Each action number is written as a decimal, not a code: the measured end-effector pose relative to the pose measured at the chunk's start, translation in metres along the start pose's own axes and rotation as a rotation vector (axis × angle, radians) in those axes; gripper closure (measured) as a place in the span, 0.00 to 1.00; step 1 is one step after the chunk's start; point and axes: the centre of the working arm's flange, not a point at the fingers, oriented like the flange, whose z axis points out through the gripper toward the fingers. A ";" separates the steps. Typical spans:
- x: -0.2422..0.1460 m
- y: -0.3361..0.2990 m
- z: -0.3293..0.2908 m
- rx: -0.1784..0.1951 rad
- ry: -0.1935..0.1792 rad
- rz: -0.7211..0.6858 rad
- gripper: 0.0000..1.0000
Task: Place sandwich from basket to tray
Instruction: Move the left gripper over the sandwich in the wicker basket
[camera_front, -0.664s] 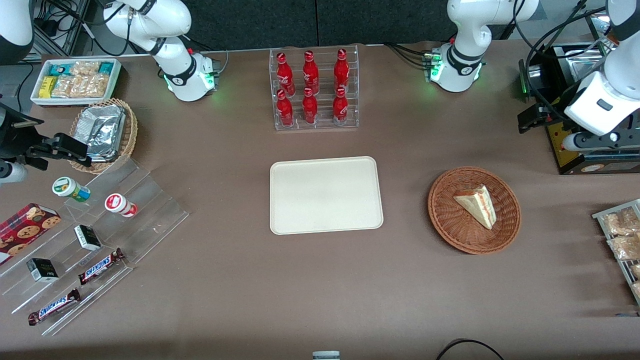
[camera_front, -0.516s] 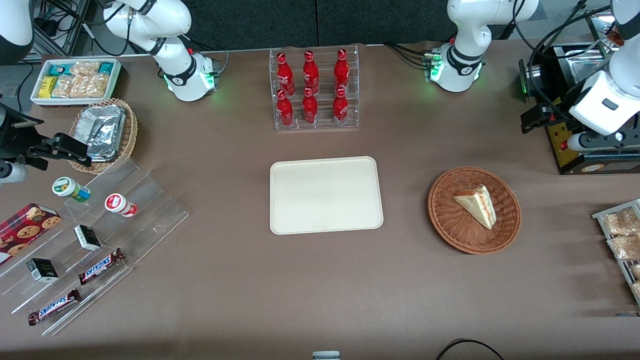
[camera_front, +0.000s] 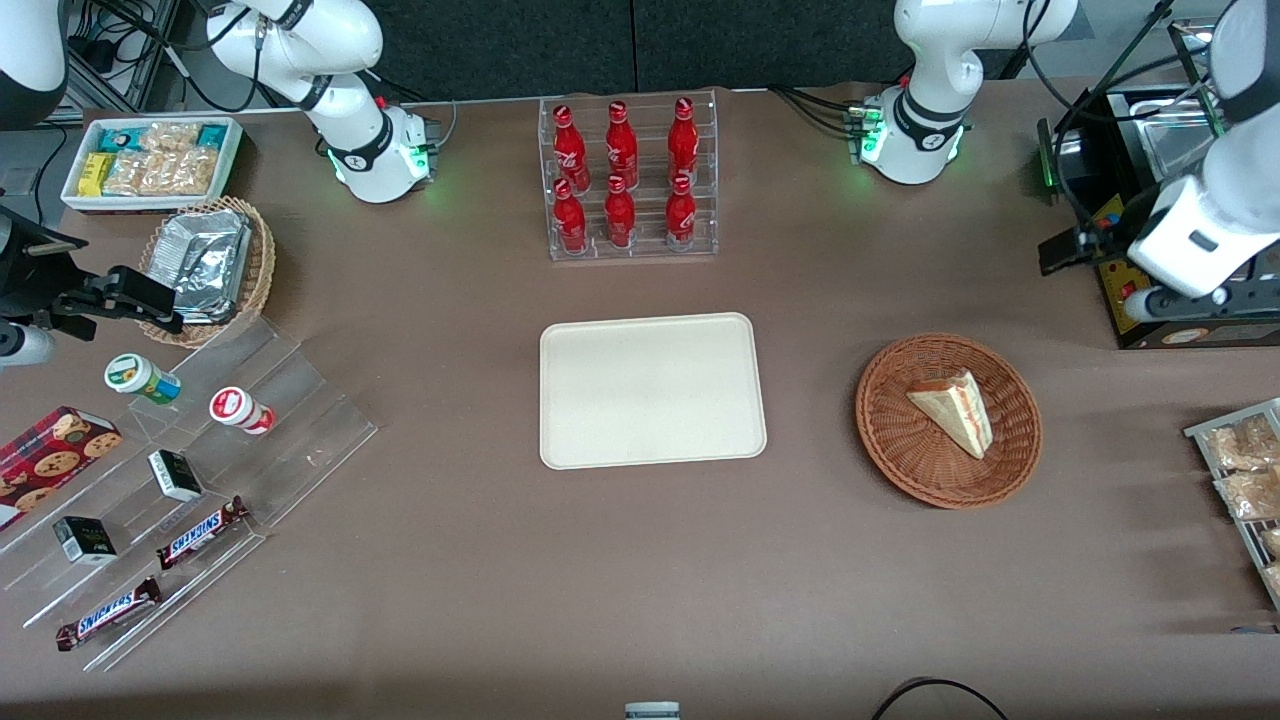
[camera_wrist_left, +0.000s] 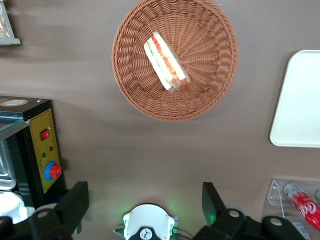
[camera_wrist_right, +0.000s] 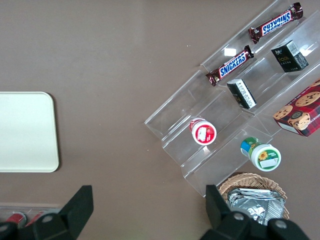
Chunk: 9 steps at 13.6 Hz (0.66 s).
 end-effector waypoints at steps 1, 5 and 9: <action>0.005 -0.004 0.016 0.000 -0.010 -0.043 0.00; 0.030 -0.002 0.071 -0.020 0.059 -0.238 0.00; 0.056 0.006 0.130 -0.048 0.112 -0.453 0.00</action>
